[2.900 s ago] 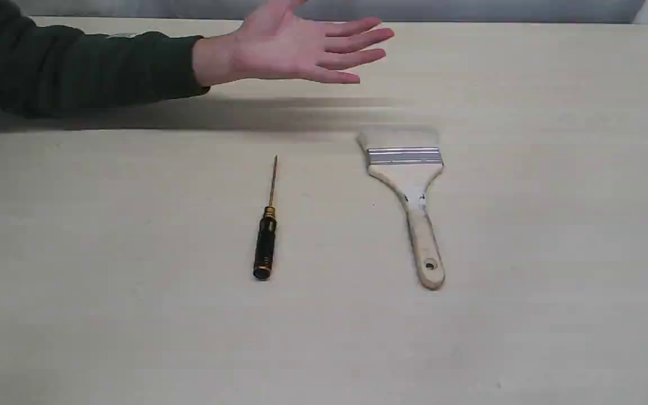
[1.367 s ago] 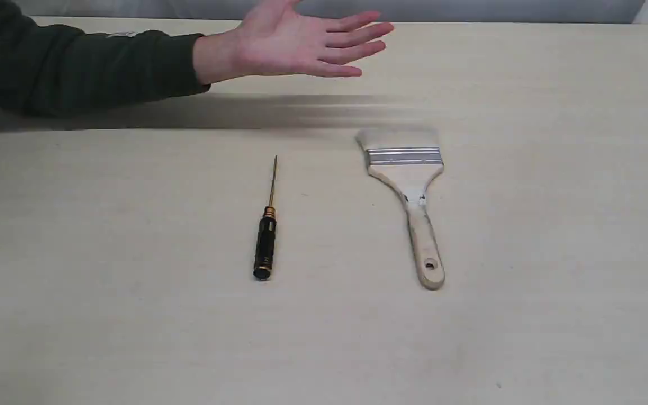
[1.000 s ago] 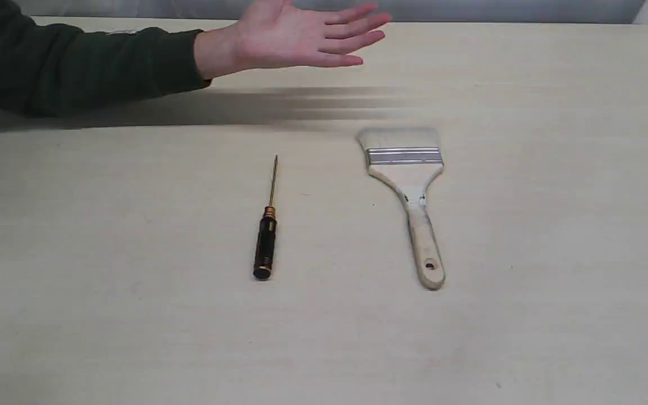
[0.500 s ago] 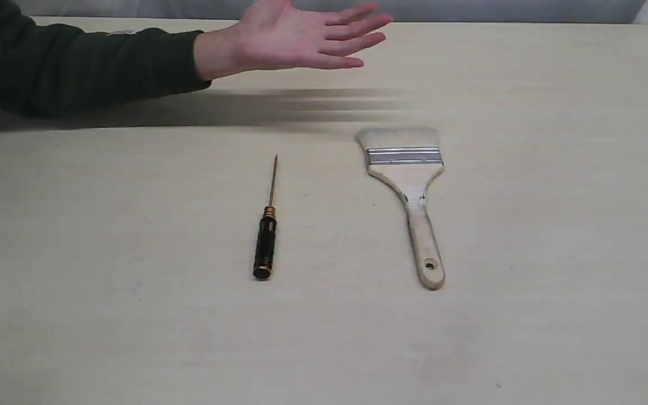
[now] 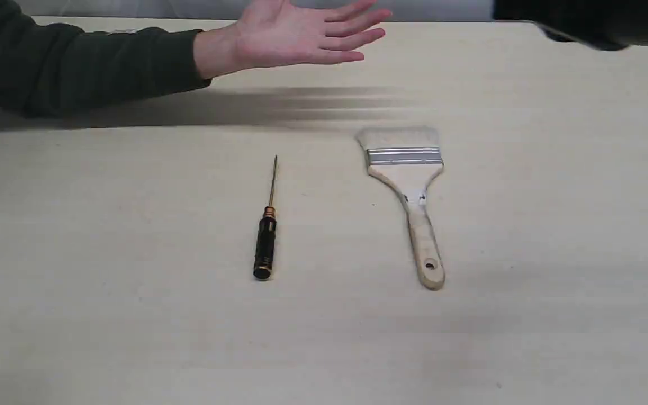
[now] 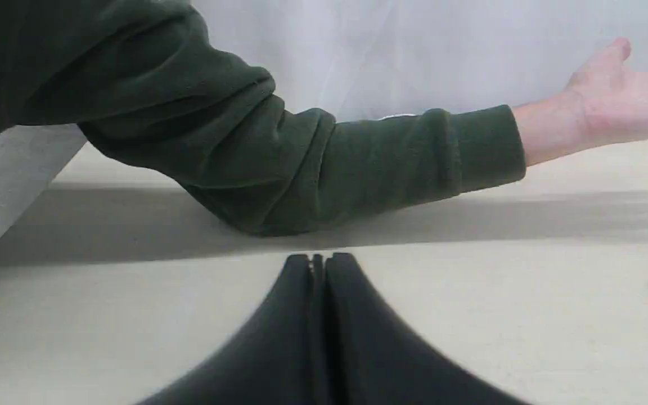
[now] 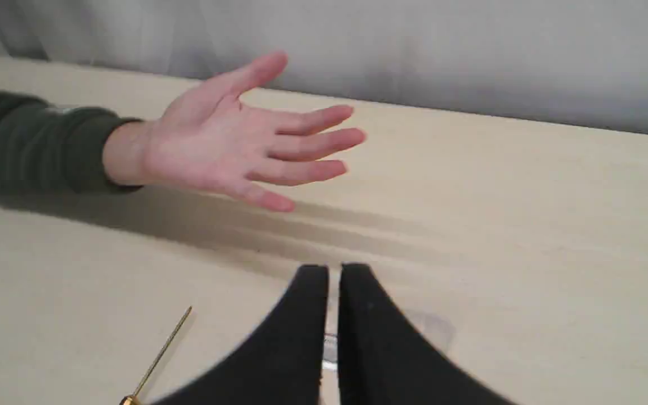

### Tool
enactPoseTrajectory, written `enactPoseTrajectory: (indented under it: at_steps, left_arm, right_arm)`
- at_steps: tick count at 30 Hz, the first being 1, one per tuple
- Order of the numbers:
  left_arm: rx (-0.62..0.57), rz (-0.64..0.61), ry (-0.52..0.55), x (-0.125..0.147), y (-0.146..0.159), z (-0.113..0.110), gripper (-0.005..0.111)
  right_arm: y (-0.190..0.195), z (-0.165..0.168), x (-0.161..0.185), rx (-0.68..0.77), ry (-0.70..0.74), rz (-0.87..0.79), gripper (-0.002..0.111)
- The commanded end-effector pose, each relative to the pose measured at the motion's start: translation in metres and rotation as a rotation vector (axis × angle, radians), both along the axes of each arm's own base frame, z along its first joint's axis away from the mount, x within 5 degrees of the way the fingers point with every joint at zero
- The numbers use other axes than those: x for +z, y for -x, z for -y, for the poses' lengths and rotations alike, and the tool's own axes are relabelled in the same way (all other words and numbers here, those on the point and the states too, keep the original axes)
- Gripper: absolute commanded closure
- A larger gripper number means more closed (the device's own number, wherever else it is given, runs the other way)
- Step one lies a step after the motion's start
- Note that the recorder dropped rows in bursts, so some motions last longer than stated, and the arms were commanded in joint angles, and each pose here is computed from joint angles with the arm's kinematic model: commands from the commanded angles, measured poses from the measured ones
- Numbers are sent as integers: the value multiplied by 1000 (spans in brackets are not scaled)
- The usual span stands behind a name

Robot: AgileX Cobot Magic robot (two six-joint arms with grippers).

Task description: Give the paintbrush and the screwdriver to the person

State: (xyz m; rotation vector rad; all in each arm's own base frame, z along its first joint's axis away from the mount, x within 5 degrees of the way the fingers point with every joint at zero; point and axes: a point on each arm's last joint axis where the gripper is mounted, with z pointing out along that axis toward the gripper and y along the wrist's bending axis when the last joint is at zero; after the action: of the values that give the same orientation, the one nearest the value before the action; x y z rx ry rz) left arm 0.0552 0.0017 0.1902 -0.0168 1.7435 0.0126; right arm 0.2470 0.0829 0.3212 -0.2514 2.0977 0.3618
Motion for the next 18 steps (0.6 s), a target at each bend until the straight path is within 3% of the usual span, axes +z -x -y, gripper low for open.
enactPoseTrajectory:
  at_steps: [1,18]
  left_arm:
    - [-7,11,1,0,0,0,107]
    - [-7,9,7,0,0,1,107]
  right_arm:
    - [-26,-15,-12,39,68,-80,104]
    - [-92,-25,-105,17,331,-399,104]
